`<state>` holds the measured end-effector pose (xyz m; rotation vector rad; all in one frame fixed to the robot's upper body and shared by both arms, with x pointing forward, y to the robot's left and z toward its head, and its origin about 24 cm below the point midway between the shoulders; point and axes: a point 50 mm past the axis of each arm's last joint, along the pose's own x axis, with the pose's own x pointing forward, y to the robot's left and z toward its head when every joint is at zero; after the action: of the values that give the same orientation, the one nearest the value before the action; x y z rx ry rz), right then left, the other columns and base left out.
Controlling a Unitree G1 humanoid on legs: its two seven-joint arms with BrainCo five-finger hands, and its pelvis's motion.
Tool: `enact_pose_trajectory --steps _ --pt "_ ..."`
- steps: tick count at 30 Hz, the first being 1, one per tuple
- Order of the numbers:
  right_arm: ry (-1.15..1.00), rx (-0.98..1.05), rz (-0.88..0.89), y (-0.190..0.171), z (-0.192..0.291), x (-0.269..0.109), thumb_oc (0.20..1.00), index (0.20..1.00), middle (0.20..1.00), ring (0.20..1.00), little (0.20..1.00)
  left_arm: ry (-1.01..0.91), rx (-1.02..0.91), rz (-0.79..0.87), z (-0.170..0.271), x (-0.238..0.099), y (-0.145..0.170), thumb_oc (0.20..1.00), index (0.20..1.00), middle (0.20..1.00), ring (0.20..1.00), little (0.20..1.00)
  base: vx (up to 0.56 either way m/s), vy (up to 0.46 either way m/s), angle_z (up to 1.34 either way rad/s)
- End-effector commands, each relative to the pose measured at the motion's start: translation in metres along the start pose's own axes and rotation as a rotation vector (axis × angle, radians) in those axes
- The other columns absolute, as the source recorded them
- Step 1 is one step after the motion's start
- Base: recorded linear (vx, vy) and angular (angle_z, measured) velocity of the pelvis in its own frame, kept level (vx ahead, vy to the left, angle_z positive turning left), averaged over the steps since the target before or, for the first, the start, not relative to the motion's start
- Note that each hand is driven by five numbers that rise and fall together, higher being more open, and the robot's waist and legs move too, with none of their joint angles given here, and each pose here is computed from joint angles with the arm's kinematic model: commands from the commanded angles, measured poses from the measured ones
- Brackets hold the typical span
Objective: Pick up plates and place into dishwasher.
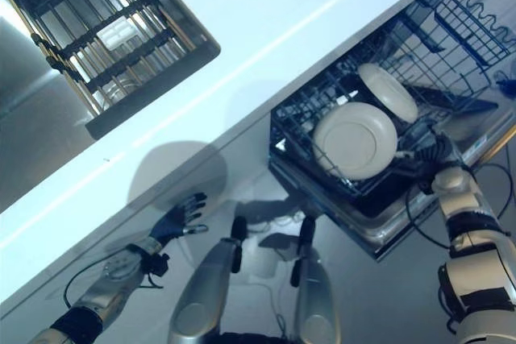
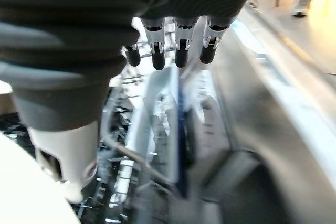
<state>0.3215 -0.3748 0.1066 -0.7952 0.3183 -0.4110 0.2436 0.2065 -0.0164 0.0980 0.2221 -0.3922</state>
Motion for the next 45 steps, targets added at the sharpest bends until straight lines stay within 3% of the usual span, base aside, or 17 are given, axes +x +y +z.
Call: enact_pose_trajectory --steps 1,3,10,19,26,30,40,45 --pt "-0.040 0.042 -0.087 -0.030 0.003 -0.001 1.000 1.000 1.000 1.000 1.000 0.011 0.001 0.025 -0.008 -0.017 0.006 1.000 1.000 1.000 1.000 1.000 0.00 0.000 0.00" --pt "-0.037 0.154 -0.102 -0.031 -0.001 -0.002 1.000 1.000 1.000 1.000 1.000 0.018 0.003 0.025 -0.009 -0.018 0.006 1.000 1.000 1.000 1.000 1.000 0.00 0.000 0.00" --pt "-0.150 0.924 -0.141 -0.012 0.008 -0.011 1.000 1.000 1.000 1.000 1.000 0.027 -0.043 0.045 -0.019 -0.019 -0.001 1.000 1.000 1.000 1.000 1.000 0.03 0.013 -0.02" --pt "-0.190 1.454 0.010 0.035 0.029 -0.015 1.000 1.000 1.000 1.000 1.000 0.013 -0.045 0.044 -0.021 -0.010 -0.013 1.000 1.000 1.000 1.000 1.000 0.01 0.005 -0.06" --pt "-0.159 1.723 0.034 0.039 0.048 -0.006 1.000 1.000 1.000 1.000 1.000 -0.018 -0.054 0.012 -0.016 -0.003 -0.022 1.000 1.000 1.000 1.000 1.000 0.00 0.000 0.00" --pt "-0.109 1.819 0.029 0.039 0.051 0.000 1.000 1.000 1.000 1.000 1.000 -0.029 -0.058 -0.014 -0.014 0.001 -0.028 1.000 1.000 1.000 1.000 1.000 0.00 0.000 0.00" --pt "0.019 1.755 -0.182 0.010 0.057 0.013 1.000 1.000 1.000 1.000 1.000 -0.048 -0.062 -0.066 -0.009 0.005 -0.044 1.000 1.000 1.000 1.000 1.000 0.00 0.001 0.01" --pt "0.038 1.703 -0.206 -0.004 0.067 0.017 1.000 1.000 1.000 1.000 1.000 -0.052 -0.063 -0.085 -0.005 0.006 -0.050 1.000 1.000 1.000 1.000 1.000 0.01 0.010 0.08"
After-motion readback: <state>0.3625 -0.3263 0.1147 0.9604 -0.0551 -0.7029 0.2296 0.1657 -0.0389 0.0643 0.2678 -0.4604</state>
